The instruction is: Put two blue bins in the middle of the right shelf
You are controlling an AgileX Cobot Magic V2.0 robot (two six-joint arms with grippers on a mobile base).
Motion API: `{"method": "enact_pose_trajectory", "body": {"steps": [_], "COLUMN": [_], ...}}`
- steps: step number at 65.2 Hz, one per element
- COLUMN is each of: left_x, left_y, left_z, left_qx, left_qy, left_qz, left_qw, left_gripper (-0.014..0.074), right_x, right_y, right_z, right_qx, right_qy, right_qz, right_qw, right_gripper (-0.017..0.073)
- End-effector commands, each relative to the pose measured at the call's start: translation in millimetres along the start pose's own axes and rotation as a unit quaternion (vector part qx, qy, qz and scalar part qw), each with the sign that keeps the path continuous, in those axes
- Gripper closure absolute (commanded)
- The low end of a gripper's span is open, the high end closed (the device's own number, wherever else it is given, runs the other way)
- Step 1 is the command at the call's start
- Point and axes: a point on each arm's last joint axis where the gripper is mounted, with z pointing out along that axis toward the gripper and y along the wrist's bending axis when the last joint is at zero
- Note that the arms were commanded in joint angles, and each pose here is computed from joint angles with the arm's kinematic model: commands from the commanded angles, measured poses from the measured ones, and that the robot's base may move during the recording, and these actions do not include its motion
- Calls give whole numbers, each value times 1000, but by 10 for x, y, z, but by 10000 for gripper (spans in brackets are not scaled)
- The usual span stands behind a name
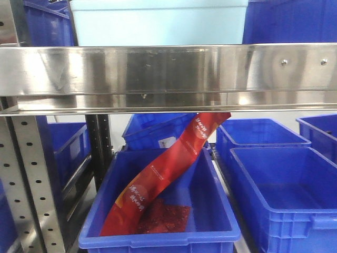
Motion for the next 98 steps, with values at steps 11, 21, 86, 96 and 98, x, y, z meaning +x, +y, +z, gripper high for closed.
{"method": "enact_pose_trajectory", "body": {"steps": [11, 21, 86, 96, 98], "left_x": [658, 1215, 2577, 2577, 2577], "left_y": [73, 123, 247, 247, 247], "left_z": [-316, -453, -568, -568, -568], "left_qx": [25, 41, 55, 55, 55], "left_qy": [-110, -180, -279, -279, -279], "left_qz": [16, 21, 28, 28, 28], "left_qw": [993, 983, 958, 958, 958], "left_gripper": [704, 704, 704, 704, 704], "right_x": [733, 1287, 2354, 2354, 2354], "right_y": [-82, -137, -219, -219, -219], "right_z": [-198, -287, -838, -838, -838], "right_qx": [13, 18, 35, 35, 35], "right_qy": [-62, -88, -232, -232, -232], "right_qz": [-36, -33, -75, -75, -75], "right_qw": [997, 995, 969, 969, 969], "right_gripper": [721, 721, 721, 721, 721]}}
